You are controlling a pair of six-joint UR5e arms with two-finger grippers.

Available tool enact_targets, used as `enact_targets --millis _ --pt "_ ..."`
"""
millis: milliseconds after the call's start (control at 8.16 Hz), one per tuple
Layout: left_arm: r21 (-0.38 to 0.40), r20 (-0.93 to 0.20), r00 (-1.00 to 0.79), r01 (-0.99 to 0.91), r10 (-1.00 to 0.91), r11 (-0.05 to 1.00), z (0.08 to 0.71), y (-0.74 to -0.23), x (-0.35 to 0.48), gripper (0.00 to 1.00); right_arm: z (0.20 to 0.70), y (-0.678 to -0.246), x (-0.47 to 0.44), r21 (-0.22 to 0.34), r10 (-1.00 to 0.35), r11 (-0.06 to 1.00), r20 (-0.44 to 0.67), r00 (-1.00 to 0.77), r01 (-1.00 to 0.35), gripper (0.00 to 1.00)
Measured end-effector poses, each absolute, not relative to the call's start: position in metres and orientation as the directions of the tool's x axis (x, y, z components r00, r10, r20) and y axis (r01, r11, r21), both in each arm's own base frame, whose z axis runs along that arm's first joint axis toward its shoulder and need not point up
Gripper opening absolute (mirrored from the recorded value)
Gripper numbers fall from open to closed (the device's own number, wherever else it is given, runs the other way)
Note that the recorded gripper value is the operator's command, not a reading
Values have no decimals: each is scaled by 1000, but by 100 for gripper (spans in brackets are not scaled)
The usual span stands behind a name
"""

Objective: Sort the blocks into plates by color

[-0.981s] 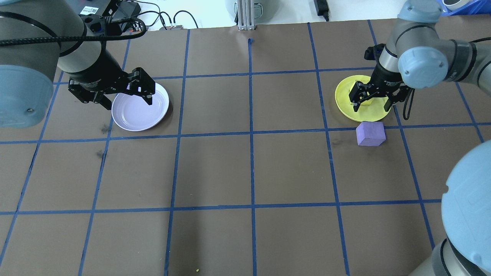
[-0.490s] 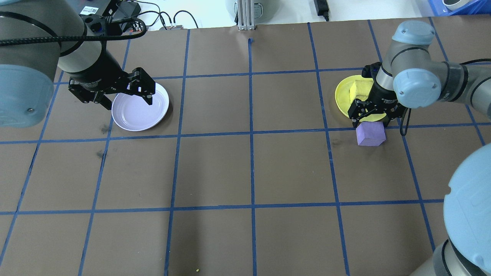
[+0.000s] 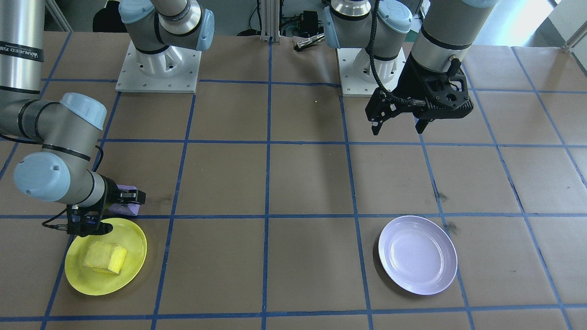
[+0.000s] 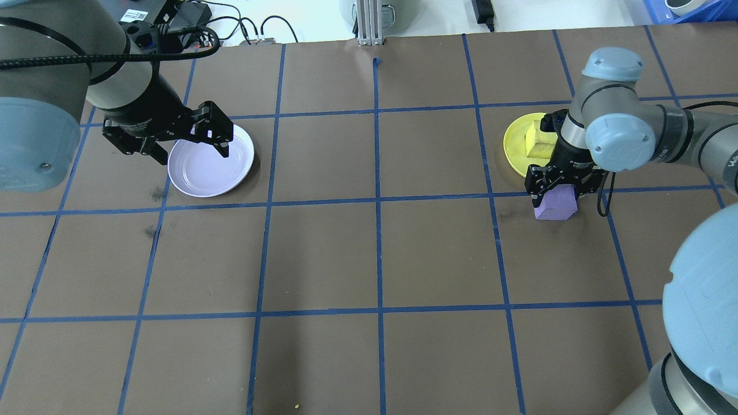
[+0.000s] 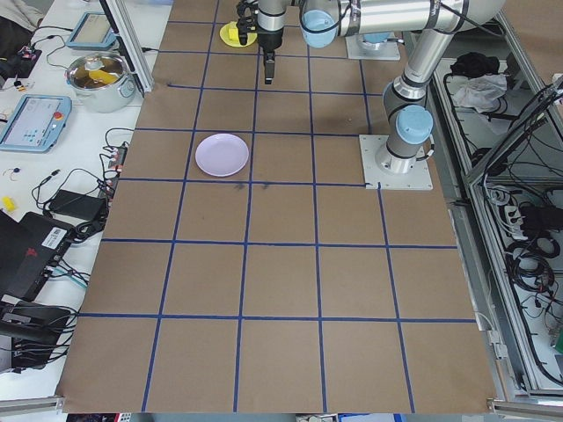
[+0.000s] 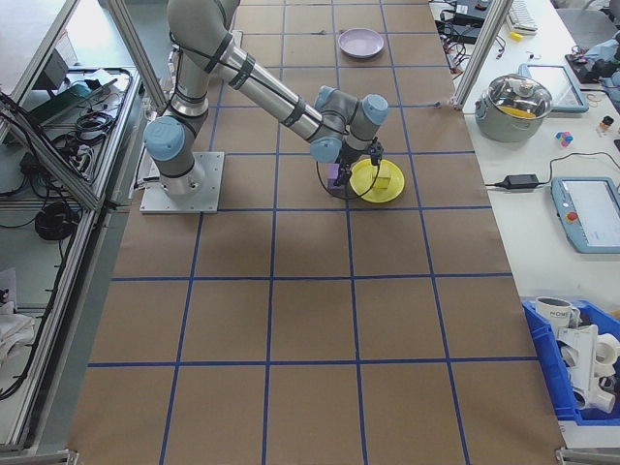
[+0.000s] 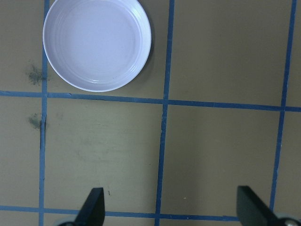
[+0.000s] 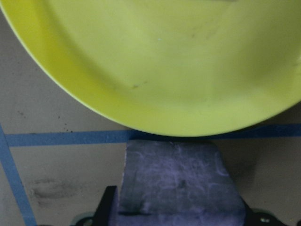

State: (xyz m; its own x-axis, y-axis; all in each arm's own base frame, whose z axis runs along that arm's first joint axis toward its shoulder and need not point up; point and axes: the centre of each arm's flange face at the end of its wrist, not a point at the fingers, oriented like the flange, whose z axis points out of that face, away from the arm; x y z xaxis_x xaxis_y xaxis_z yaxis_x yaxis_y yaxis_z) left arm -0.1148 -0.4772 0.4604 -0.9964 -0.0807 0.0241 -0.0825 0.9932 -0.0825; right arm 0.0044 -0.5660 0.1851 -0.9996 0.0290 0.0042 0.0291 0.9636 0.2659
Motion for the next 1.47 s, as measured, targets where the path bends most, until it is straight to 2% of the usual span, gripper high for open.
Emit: enact_targets --millis 368,613,981,1471 --pt "-79 24 -996 -83 -81 993 459 -477 -115 100 192 -565 7 277 50 960 -2 -999 48 46" --pt "-78 24 -996 -83 -81 993 459 -477 -115 100 210 -562 48 262 110 960 -32 -993 98 48" --pt "-78 24 -996 -83 -81 994 459 -477 -115 100 227 -534 193 237 86 969 -35 -996 75 49" --pt "-78 24 -996 -83 -82 993 459 -477 -114 100 268 -492 368 180 -10 983 -144 -990 -36 52"
